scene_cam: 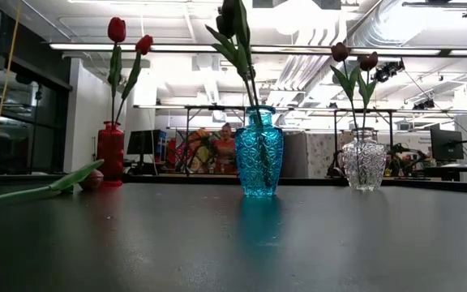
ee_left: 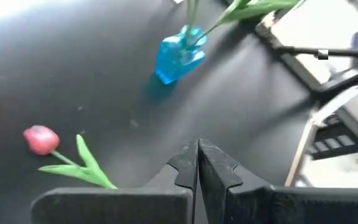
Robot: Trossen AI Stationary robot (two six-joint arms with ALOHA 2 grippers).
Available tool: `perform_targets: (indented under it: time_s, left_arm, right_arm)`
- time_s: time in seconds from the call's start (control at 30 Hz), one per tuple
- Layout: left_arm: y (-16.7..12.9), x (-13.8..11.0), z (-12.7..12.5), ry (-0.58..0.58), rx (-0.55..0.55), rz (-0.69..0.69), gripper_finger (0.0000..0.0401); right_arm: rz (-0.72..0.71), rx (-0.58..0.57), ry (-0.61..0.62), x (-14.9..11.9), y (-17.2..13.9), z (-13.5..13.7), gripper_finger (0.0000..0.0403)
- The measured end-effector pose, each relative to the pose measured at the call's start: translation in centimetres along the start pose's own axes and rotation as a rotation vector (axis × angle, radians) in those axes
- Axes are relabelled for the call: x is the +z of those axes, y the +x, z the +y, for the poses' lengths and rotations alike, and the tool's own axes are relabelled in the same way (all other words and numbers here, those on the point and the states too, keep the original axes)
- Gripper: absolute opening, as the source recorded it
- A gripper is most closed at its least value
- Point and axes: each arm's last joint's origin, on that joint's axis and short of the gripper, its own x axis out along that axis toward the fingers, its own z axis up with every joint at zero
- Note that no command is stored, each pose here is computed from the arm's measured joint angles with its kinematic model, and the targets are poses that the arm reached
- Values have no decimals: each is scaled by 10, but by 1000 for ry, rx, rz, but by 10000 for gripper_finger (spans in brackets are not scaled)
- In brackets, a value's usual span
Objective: Sort flowers into vase by color
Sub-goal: Put the red tulip into the transparent flower vase
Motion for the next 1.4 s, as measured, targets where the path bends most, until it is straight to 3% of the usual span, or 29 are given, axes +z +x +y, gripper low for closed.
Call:
perform_targets:
  time_s: [0.23, 0.4, 0.6, 0.73, 0.93, 1.13, 1.4]
  left_arm:
    - [-31, 9, 18, -59, -114, -145, 0]
    - [-40, 18, 28, -71, -137, -190, 0]
    - [-44, 23, 28, -103, -153, -288, 0]
    - [-44, 25, 26, -104, -159, -309, 0]
    - [-44, 24, 26, -13, -147, -308, 0]
    - [-44, 24, 26, 78, -132, -315, 0]
    - [-44, 24, 26, 132, -122, -321, 0]
  right_arm:
    - [232, -46, 221, -57, 25, 68, 243]
    - [419, 26, 171, -92, 70, 110, 243]
    - [509, -10, 51, -124, 139, 129, 243]
    - [454, 73, 132, -135, 188, 145, 243]
    - [235, 203, 398, -144, 248, 170, 243]
    - [27, 59, 566, -158, 289, 165, 243]
    - [-102, -46, 569, -153, 321, 141, 243]
